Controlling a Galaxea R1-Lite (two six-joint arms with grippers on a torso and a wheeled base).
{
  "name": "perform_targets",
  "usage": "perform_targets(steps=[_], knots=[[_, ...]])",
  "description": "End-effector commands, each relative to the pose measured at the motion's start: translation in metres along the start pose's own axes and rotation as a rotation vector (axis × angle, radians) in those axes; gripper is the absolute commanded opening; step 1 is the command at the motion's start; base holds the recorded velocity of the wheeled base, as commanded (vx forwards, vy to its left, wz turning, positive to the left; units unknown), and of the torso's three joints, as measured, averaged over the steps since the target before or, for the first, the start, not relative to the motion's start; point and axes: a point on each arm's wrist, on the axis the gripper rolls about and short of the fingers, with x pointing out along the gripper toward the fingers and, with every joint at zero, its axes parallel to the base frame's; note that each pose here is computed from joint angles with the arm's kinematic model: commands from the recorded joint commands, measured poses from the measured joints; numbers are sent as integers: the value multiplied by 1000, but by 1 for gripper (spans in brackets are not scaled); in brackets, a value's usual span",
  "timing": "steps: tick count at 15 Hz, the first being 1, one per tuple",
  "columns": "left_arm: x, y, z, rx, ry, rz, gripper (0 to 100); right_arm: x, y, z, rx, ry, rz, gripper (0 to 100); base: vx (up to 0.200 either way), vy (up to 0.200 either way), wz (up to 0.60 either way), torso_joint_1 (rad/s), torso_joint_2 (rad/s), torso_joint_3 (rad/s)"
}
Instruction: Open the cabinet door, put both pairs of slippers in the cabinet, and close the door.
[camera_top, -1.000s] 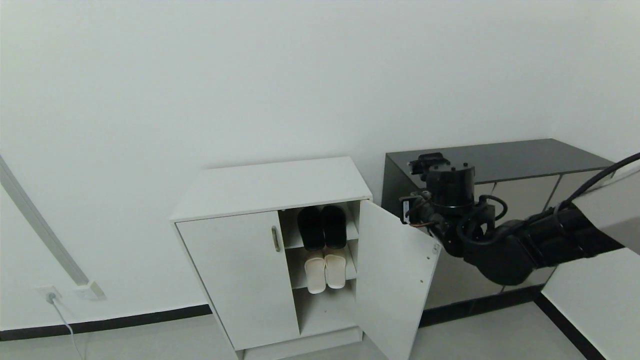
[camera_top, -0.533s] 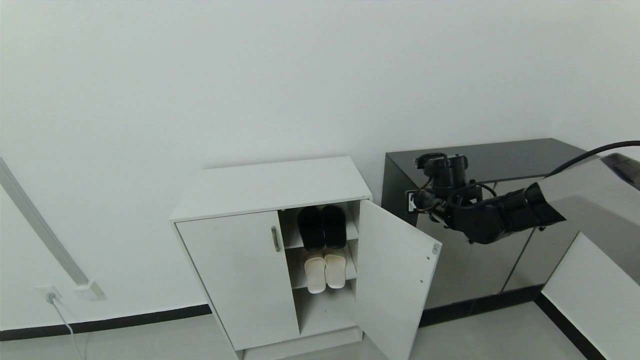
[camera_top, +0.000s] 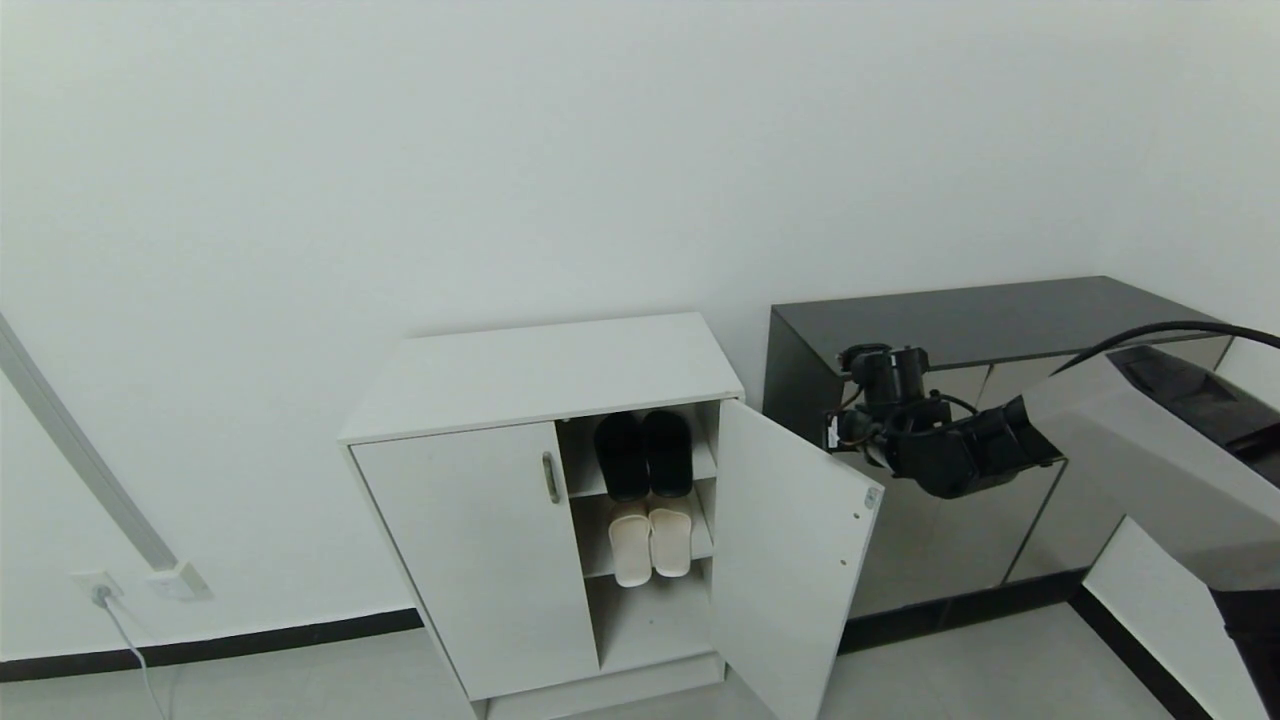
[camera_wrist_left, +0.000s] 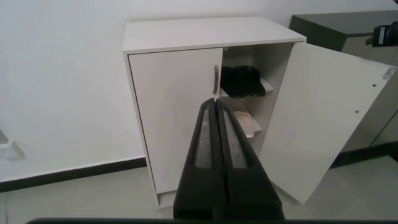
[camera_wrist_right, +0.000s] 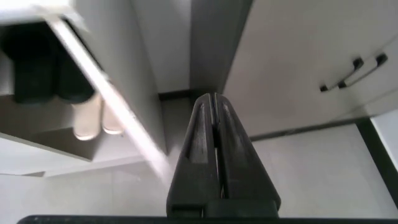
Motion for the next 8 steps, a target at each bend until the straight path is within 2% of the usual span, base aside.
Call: perform_targets(steps=[1, 8], knots=[[0, 0, 0, -1, 2, -1, 0, 4, -1, -10, -8, 27, -6, 0, 0, 0, 0, 0, 0, 0], [0, 0, 0, -1, 2, 1, 0, 2, -4, -25, -25, 78, -12, 0, 0, 0, 0, 0, 0, 0]])
